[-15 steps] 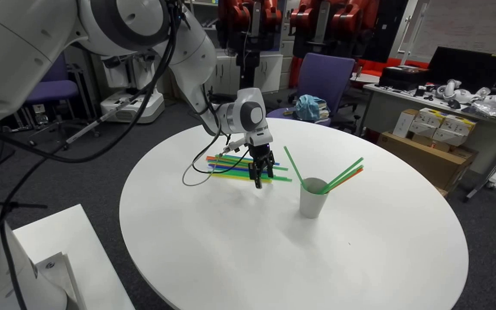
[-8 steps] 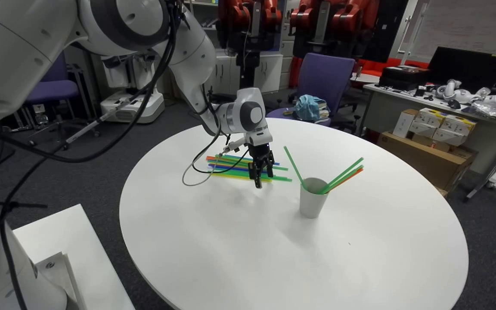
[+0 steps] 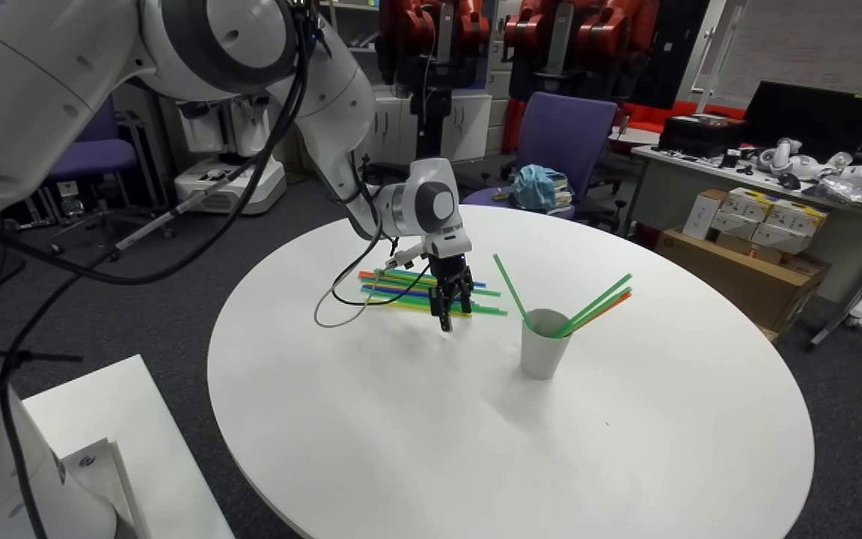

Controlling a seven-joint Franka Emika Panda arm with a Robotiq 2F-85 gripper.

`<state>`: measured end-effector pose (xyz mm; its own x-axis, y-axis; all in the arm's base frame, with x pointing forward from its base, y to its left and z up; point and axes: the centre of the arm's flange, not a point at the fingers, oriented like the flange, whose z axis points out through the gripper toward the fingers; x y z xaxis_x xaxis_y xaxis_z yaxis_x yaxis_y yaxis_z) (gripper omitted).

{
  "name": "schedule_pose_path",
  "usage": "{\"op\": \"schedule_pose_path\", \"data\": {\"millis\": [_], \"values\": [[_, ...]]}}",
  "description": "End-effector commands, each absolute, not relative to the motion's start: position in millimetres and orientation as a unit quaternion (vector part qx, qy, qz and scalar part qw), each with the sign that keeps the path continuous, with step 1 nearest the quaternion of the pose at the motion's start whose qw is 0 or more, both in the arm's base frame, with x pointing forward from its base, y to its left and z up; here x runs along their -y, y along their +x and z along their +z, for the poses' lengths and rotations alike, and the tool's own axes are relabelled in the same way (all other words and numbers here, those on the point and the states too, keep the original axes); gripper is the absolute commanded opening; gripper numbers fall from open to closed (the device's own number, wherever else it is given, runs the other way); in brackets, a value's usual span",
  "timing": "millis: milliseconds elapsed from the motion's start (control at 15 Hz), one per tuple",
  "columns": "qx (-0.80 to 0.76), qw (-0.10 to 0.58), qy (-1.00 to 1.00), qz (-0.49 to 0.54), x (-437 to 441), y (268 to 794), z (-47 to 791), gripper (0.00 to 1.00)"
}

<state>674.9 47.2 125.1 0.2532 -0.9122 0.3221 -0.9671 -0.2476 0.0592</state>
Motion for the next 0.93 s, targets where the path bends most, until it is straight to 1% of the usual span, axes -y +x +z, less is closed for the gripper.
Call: {"op": "schedule_pose_path", "data": {"millis": [0, 133, 200, 267, 333, 400, 533, 867], "values": [[0.592, 0.123, 0.79, 0.102, -44.3, 675.3, 127.8, 0.98], [0.591, 0.123, 0.791, 0.102, -43.7, 675.2, 128.3, 1.0], [0.59, 0.123, 0.792, 0.102, -43.4, 675.0, 128.6, 0.74], [0.59, 0.123, 0.792, 0.102, -43.3, 675.1, 128.9, 0.73], [0.59, 0.123, 0.792, 0.102, -43.1, 675.2, 129.4, 0.67], [0.59, 0.123, 0.791, 0.102, -43.1, 675.3, 129.7, 0.57], [0.59, 0.123, 0.791, 0.103, -42.8, 675.3, 130.0, 0.42], [0.593, 0.122, 0.789, 0.105, -41.8, 676.2, 136.1, 0.05]]}}
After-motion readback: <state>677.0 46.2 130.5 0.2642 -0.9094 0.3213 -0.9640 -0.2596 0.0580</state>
